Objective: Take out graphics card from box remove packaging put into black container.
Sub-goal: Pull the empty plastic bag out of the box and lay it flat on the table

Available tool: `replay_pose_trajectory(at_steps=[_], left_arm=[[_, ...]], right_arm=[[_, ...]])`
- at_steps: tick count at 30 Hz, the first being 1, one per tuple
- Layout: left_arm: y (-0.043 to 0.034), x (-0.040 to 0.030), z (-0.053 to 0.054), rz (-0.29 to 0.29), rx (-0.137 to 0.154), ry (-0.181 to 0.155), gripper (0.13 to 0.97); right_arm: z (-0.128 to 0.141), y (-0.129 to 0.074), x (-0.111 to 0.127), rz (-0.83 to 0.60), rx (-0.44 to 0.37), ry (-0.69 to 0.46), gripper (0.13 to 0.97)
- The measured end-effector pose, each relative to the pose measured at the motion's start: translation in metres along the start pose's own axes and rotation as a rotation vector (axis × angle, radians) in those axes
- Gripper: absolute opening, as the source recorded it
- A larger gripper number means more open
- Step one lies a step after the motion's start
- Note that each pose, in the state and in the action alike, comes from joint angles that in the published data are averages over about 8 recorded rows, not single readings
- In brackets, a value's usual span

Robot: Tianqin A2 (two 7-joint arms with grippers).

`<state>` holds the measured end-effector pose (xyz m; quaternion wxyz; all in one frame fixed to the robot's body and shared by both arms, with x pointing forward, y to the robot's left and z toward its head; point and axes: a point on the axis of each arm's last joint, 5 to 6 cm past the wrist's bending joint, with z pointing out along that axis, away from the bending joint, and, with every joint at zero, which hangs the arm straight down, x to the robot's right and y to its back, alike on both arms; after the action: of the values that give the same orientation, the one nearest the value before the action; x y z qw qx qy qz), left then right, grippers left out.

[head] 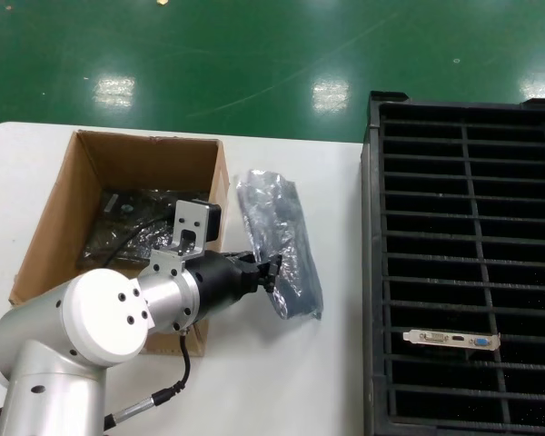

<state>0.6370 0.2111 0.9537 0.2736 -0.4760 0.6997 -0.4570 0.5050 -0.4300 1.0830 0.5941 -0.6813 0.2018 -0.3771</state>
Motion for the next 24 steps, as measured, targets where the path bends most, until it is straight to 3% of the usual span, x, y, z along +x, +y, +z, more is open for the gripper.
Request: replay_pose_trajectory(at_steps=[9,12,15,17,19,24], left_arm=[[-0.0074,-0.0047,-0.009,0.009,-0.002,-0.006,0.338],[-0.0122,-0.0096,-0.022,0.046,0.016,-0.013,0.395],[-0.0185,-0.0154,-0.043,0.128,0.063,-0.046,0.395],[-0.0224,-0.0188,-0.060,0.208,0.111,-0.090,0.421],[-0.0251,-0.0217,-0.078,0.312,0.170,-0.159,0.474],[-0.0242,-0.0268,-0.119,0.613,0.310,-0.406,0.607]], right_arm=[[0.000,0.000,0.000,0.000,0.000,0.000,0.966],[0.000,0.000,0.000,0.000,0.000,0.000,0.966],[0.000,0.000,0.000,0.000,0.000,0.000,0.966],[0.000,0.000,0.000,0.000,0.000,0.000,0.966],[0.000,0.000,0.000,0.000,0.000,0.000,0.966],[0.000,0.000,0.000,0.000,0.000,0.000,0.966]])
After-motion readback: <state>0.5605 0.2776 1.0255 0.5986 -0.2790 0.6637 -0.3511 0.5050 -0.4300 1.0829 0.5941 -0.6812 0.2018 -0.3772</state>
